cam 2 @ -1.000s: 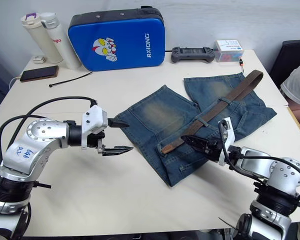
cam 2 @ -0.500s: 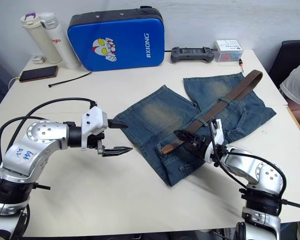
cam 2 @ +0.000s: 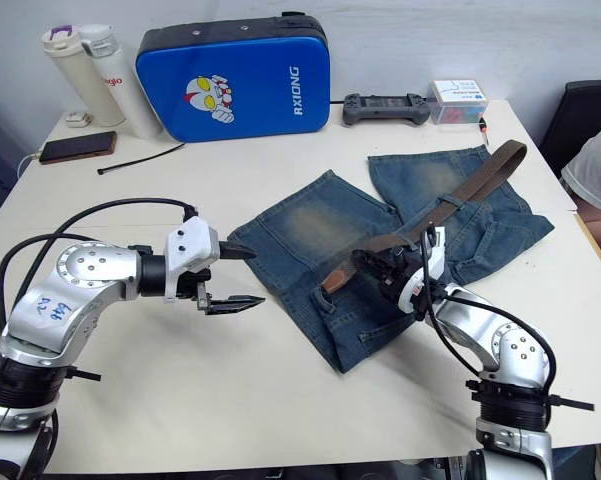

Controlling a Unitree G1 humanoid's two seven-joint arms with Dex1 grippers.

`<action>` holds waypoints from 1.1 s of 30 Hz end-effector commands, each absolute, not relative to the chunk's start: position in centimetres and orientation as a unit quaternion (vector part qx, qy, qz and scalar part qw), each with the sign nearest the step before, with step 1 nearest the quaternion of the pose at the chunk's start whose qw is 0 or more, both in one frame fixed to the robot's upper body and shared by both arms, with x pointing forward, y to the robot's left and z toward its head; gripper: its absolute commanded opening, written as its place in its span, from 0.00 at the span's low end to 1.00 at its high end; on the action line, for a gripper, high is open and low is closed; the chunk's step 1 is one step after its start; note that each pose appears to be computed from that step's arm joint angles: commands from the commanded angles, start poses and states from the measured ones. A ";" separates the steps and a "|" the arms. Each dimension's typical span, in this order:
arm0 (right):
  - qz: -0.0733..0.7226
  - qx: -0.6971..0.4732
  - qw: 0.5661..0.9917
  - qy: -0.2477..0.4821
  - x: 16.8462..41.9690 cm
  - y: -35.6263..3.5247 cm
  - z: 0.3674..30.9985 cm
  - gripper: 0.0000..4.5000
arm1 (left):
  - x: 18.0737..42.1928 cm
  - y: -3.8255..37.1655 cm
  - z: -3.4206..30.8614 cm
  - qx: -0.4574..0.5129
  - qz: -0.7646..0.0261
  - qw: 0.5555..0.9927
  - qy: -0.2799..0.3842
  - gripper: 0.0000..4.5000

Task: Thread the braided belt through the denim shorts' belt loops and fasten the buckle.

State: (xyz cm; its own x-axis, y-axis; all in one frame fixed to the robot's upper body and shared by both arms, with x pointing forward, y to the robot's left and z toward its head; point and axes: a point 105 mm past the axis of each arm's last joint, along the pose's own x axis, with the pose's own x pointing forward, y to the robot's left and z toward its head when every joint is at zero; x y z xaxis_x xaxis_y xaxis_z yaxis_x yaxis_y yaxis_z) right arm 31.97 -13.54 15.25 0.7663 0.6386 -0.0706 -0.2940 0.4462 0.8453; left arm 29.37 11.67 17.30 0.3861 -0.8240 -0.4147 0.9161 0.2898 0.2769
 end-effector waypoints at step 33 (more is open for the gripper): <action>0.355 0.238 0.857 0.288 27.7 -6.6 9.0 0.19 | 29.1 10.6 17.3 0.263 -0.559 0.781 0.094 1.00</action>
State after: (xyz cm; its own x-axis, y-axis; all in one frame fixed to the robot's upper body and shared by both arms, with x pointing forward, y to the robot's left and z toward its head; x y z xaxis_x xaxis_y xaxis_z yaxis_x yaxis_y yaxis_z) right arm 28.58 -6.97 10.12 0.6170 0.7347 -0.2821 -0.4913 0.6395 0.5913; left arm 29.50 10.93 16.85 0.3659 -0.8197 -0.4407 0.9239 0.2632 0.2776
